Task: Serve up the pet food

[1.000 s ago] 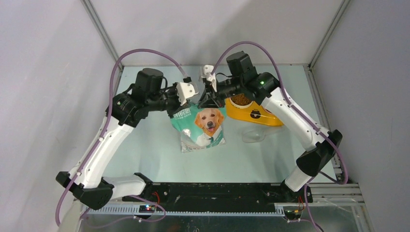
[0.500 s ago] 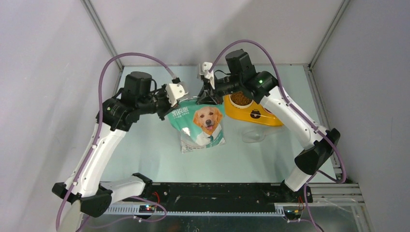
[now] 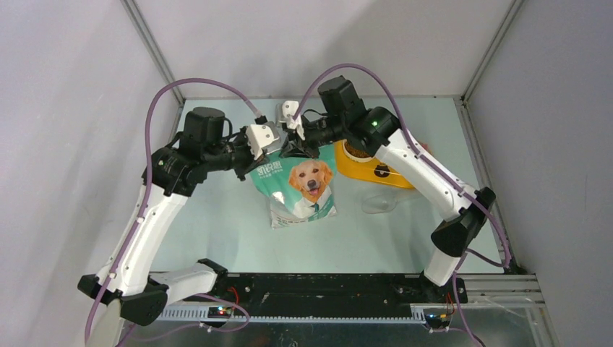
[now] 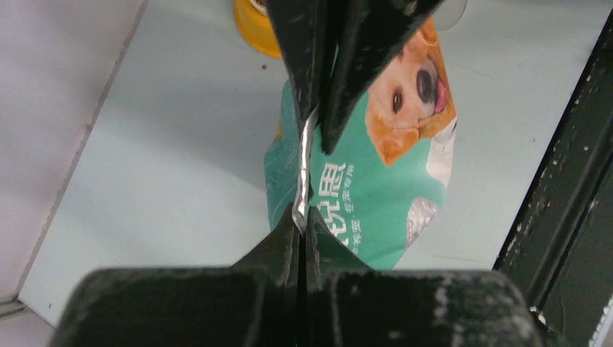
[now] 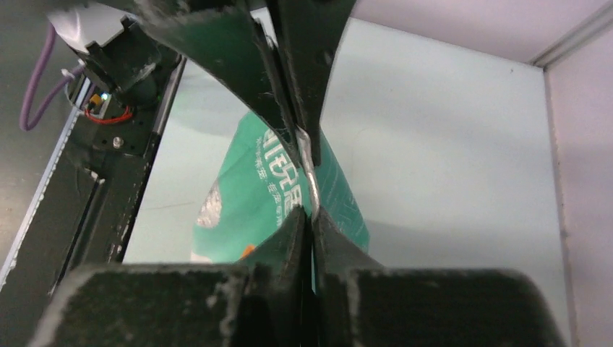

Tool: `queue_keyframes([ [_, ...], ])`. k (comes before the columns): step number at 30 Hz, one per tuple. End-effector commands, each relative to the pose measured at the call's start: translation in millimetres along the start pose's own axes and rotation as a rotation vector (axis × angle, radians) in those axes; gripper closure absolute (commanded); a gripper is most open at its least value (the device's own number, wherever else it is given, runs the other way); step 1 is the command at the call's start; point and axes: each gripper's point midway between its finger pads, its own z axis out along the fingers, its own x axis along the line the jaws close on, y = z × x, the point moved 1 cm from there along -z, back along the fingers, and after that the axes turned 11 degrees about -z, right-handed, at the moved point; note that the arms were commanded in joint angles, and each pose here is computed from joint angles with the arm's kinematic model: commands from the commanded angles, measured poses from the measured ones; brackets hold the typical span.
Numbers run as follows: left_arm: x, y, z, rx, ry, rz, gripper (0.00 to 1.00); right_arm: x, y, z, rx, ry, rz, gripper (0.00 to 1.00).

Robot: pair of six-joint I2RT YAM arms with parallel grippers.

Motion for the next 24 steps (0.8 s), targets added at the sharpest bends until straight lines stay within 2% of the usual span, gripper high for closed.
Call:
queue_keyframes([
  [1, -4, 15, -15, -0.080, 0.010, 0.017, 1.00, -10, -2, 3, 0.009, -0.021, -0.011, 0.99],
  [6, 0, 3, -17, -0.075, 0.045, 0.036, 1.00, -18, -10, -9, 0.026, -0.053, 0.009, 1.00],
  [7, 2, 0, -18, -0.072, 0.056, 0.035, 0.96, -19, -10, -13, 0.026, -0.061, 0.006, 1.00],
  [8, 4, -2, -18, -0.066, 0.064, 0.039, 0.92, -20, -12, -19, 0.031, -0.070, 0.009, 0.89],
  [9, 5, -4, -19, -0.062, 0.067, 0.039, 0.87, -19, -14, -21, 0.039, -0.068, 0.005, 0.82],
  [10, 5, -4, -19, -0.058, 0.067, 0.042, 0.86, -19, -16, -26, 0.047, -0.072, 0.001, 0.72],
  [11, 5, -4, -19, -0.059, 0.067, 0.043, 0.92, -17, -18, -29, 0.058, -0.069, -0.007, 0.70],
  [12, 3, -4, -19, -0.063, 0.058, 0.043, 0.96, -17, -21, -34, 0.065, -0.074, -0.006, 0.77],
  [14, 2, -3, -19, -0.067, 0.049, 0.039, 1.00, -15, -24, -43, 0.068, -0.073, -0.001, 0.98],
  [15, 2, -3, -18, -0.066, 0.046, 0.038, 1.00, -15, -25, -46, 0.067, -0.075, 0.008, 1.00],
  [17, 2, -2, -18, -0.065, 0.042, 0.034, 1.00, -16, -29, -56, 0.069, -0.092, 0.026, 1.00],
  [19, 2, -2, -17, -0.064, 0.040, 0.033, 1.00, -18, -35, -65, 0.087, -0.122, 0.044, 0.82],
  [20, 2, -2, -17, -0.062, 0.043, 0.033, 1.00, -21, -37, -72, 0.100, -0.149, 0.048, 0.68],
  [21, 3, -2, -17, -0.061, 0.044, 0.032, 1.00, -22, -39, -75, 0.107, -0.159, 0.054, 0.65],
  [22, 4, -2, -17, -0.058, 0.048, 0.031, 1.00, -25, -40, -83, 0.110, -0.179, 0.056, 0.65],
  [23, 4, -2, -18, -0.059, 0.053, 0.033, 1.00, -25, -41, -87, 0.111, -0.182, 0.063, 0.70],
  [24, 5, -2, -18, -0.057, 0.058, 0.033, 1.00, -26, -42, -94, 0.105, -0.192, 0.072, 0.81],
])
